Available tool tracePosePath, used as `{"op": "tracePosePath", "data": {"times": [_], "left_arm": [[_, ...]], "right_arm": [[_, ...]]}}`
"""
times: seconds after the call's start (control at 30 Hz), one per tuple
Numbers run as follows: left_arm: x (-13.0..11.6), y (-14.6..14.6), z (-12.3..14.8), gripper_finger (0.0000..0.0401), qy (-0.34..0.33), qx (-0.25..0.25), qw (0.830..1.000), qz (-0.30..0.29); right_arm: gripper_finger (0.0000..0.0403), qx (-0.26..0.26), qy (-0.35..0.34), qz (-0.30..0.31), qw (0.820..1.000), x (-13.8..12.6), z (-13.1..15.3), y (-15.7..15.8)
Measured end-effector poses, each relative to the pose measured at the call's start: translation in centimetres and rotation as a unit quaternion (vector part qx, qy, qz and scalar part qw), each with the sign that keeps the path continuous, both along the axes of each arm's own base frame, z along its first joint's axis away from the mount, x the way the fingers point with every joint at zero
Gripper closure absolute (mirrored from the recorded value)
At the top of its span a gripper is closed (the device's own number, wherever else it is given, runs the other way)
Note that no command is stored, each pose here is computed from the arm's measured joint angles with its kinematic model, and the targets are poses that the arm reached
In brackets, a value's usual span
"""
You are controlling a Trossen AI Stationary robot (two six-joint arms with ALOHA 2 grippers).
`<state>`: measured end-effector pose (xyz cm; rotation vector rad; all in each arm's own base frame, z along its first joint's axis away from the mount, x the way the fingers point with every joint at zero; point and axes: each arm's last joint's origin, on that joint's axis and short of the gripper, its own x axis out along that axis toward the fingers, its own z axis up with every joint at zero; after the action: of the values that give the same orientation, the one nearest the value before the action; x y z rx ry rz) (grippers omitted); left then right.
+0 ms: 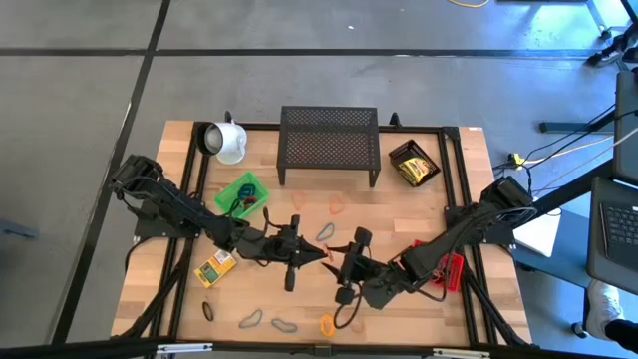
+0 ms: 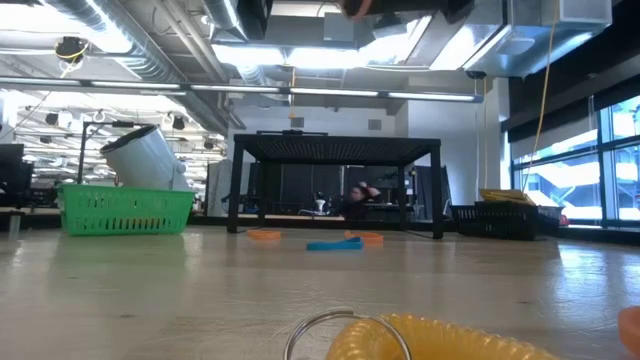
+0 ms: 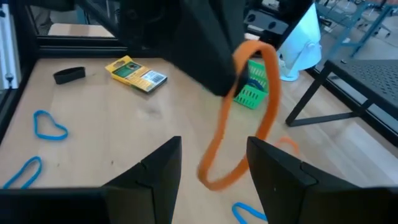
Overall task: Pick & Place Office Desk Supplies
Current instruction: Put the orange rubber band into the red bin
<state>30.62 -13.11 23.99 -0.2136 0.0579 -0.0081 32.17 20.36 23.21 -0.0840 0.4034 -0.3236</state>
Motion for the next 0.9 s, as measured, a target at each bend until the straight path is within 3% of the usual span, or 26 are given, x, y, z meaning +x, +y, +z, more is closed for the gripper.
{"op": "tracePosePath", "data": {"times": [0.23,0.53,0.77,0.9], "left_arm": [[0.0,0.0,0.0,0.04,0.0,0.0,1.0,0.0],[0.0,0.0,0.0,0.0385,0.0,-0.004,1.0,0.0],[-0.3,-0.6,0.0,0.0358,0.0,-0.004,1.0,-0.009],[-0.6,-1.3,0.0,0.0325,0.002,-0.003,1.0,-0.021]], "right_arm": [[0.0252,0.006,0.001,0.001,1.0,0.2,0.0,-0.2],[0.039,0.031,0.01,0.026,0.999,0.2,-0.1,0.0],[0.0397,0.043,0.017,0.041,0.998,0.1,-0.1,0.1],[0.0397,0.059,0.044,0.081,0.994,-0.7,1.0,-0.2]]}}
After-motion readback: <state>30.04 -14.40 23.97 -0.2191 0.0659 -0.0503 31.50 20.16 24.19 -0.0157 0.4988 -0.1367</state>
